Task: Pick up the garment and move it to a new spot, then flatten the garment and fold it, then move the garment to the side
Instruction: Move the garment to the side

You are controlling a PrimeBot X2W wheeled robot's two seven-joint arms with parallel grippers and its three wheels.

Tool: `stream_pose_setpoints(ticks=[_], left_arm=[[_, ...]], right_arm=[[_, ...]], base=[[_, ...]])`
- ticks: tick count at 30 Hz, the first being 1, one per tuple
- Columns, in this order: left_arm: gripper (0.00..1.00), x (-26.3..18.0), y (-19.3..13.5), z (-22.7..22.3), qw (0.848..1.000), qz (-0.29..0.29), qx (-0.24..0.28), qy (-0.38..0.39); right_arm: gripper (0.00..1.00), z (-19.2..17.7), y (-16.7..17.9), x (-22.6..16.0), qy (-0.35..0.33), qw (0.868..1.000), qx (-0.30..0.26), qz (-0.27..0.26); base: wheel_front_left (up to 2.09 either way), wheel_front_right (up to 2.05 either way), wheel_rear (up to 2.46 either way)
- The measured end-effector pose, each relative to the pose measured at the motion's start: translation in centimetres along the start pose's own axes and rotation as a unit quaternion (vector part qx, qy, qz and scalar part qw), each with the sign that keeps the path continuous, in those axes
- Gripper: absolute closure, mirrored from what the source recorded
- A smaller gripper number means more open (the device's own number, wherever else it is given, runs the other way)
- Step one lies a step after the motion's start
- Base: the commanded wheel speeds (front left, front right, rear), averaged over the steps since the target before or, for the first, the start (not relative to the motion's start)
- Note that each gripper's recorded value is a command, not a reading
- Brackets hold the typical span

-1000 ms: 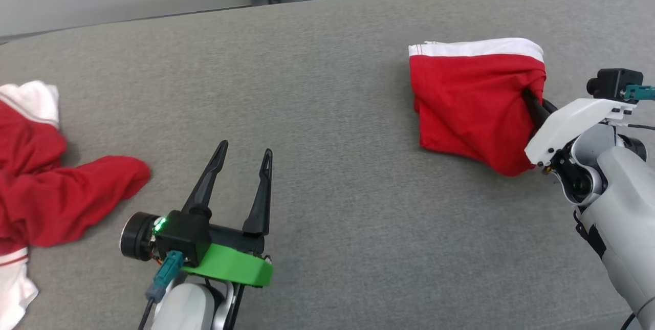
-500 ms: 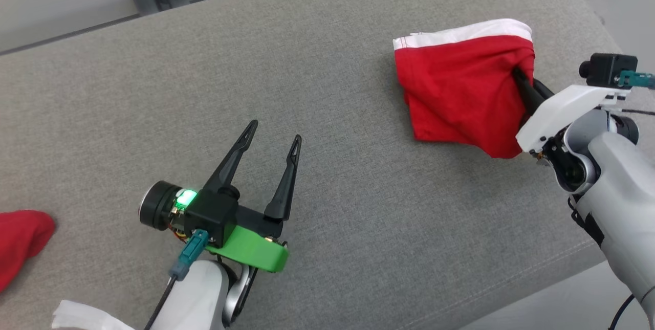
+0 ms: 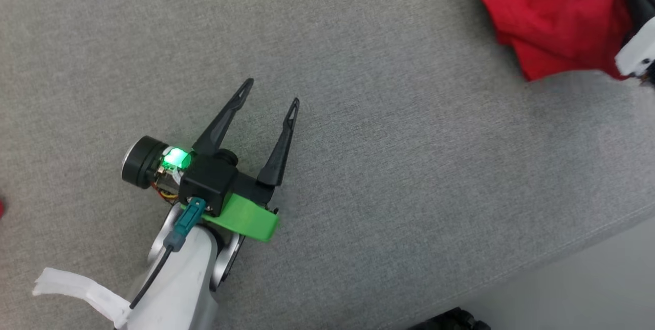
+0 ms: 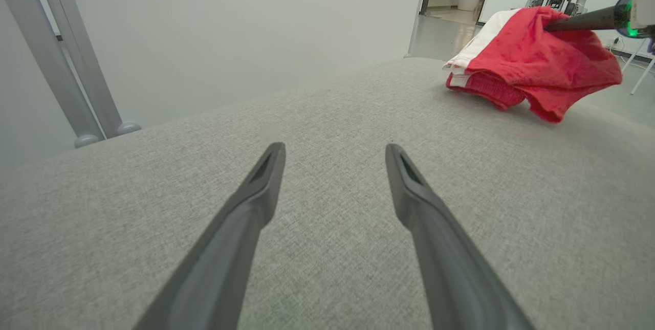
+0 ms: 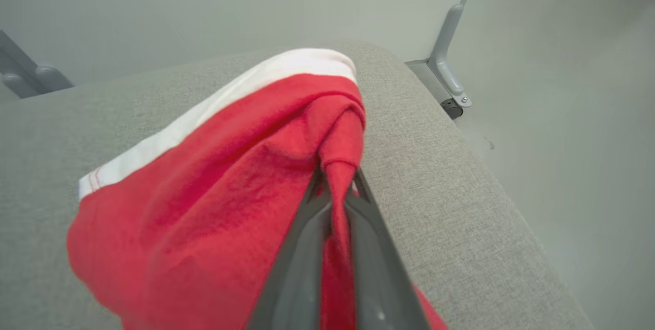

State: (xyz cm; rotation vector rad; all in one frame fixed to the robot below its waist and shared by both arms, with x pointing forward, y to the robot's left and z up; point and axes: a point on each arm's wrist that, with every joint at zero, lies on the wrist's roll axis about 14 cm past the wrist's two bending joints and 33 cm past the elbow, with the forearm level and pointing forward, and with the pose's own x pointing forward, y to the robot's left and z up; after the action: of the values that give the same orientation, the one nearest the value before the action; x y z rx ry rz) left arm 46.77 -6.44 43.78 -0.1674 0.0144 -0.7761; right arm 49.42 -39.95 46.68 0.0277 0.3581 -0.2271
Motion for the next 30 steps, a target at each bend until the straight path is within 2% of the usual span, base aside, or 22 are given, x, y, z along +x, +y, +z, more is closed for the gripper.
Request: stream_pose_setpoints(ticks=[5, 6, 7, 8, 9, 15, 19, 23, 27, 30], left_arm=[[0.00, 0.0, 1.7, -2.4, 1.000, 0.015, -0.008, 0.019], [0.00, -0.1, 2.1, -2.9, 1.000, 0.018, -0.011, 0.023], [0.00, -0.1, 2.4, -3.3, 0.999, 0.023, -0.013, 0.024], [0.00, -0.2, 2.6, -3.4, 0.999, 0.025, -0.014, 0.025], [0.00, -0.2, 2.9, -3.7, 0.999, 0.028, -0.015, 0.026], [0.00, -1.0, 4.1, -3.9, 0.998, 0.052, -0.019, 0.026], [0.00, -1.7, 4.5, -2.9, 0.997, 0.069, -0.016, 0.021], [0.00, -3.0, 5.1, -1.4, 0.995, 0.097, -0.014, 0.014], [0.00, -4.5, 6.5, 1.7, 0.991, 0.136, 0.001, -0.014], [0.00, -6.6, 8.1, 4.5, 0.984, 0.171, 0.031, -0.032]], right_arm=[[1.00, -0.4, -2.4, 2.5, 0.009, 0.999, -0.039, -0.036], [0.87, -1.0, -2.9, 3.1, 0.017, 0.998, -0.045, -0.047], [0.67, -1.5, -3.5, 3.4, 0.026, 0.997, -0.049, -0.057], [0.23, -1.8, -3.8, 3.7, 0.032, 0.996, -0.055, -0.064], [0.00, -2.0, -4.4, 4.0, 0.035, 0.995, -0.063, -0.074], [0.00, -2.3, -5.4, 5.1, 0.032, 0.990, -0.094, -0.100], [0.00, 0.0, -5.5, 4.9, 0.003, 0.990, -0.093, -0.104], [0.00, 4.7, -3.6, 4.5, -0.066, 0.992, -0.081, -0.071], [0.00, 7.2, -2.1, 2.4, -0.115, 0.988, -0.090, -0.041], [0.00, 8.7, 0.8, 0.4, -0.161, 0.983, -0.085, 0.000]], base=[[0.00, 0.00, 0.00], [0.00, 0.00, 0.00], [0.00, 0.00, 0.00], [0.00, 0.00, 0.00], [0.00, 0.00, 0.00], [0.00, 0.00, 0.00], [0.00, 0.00, 0.00], [0.00, 0.00, 0.00], [0.00, 0.00, 0.00], [0.00, 0.00, 0.00]])
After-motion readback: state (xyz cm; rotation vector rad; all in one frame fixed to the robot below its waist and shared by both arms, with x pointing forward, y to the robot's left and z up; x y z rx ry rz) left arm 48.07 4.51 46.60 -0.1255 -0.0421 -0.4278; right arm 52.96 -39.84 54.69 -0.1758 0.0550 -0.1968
